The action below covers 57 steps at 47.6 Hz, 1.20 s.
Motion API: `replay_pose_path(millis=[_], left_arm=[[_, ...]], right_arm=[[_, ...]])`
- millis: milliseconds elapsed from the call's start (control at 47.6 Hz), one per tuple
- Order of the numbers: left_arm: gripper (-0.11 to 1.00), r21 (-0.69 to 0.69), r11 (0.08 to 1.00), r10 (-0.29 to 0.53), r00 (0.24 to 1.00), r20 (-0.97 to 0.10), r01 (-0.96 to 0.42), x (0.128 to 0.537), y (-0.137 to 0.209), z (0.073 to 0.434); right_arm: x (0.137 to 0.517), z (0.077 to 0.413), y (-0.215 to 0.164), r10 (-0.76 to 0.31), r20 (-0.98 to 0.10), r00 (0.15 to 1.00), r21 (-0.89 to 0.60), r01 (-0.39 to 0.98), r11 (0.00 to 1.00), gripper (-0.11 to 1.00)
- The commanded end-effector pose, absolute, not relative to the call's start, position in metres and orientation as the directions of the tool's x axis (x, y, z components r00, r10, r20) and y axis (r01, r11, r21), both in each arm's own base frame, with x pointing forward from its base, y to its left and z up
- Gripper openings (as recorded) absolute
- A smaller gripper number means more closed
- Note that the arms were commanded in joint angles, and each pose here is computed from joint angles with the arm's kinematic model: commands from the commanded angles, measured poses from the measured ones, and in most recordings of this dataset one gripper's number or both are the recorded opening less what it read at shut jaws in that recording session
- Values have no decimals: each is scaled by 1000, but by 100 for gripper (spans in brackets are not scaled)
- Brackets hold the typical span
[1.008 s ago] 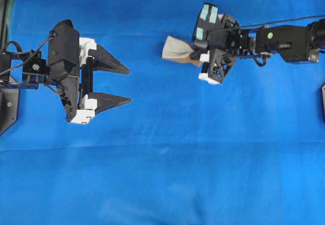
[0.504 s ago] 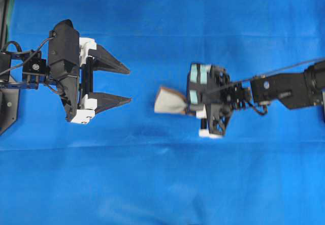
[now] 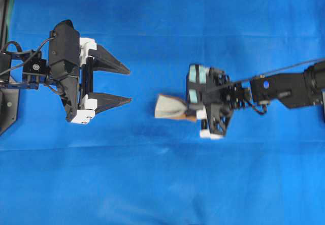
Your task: Hand over the sponge with the left arm and wipe it with the right arm.
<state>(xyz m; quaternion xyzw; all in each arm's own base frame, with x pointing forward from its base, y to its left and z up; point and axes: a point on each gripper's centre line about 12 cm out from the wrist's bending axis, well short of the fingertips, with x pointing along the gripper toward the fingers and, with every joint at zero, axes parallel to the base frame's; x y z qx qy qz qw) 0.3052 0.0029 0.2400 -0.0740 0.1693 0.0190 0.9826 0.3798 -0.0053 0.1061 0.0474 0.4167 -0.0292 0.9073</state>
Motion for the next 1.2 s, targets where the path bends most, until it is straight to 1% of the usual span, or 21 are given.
replay_pose_path(millis=[0,168,294,651,1176], left_arm=[[77,-139,989,11,949,-314,-57,307,2,246],[77,-139,989,11,949,-315,-57,308,2,245],[77,-138,989,11,948,-320,-58,309,2,244],[77,-134,989,11,947,-322,-57,309,2,243],[77,-137,989,11,947,-321,-58,310,3,244]], right_arm=[[384,120,-31,-59,-730,681,45,134,990,19],[381,121,-70,-129,-728,673,16,205,979,19],[381,122,-78,-144,-725,674,8,217,976,19],[381,120,-62,-117,-734,669,3,175,985,19],[383,122,-62,-116,-728,676,9,179,984,19]])
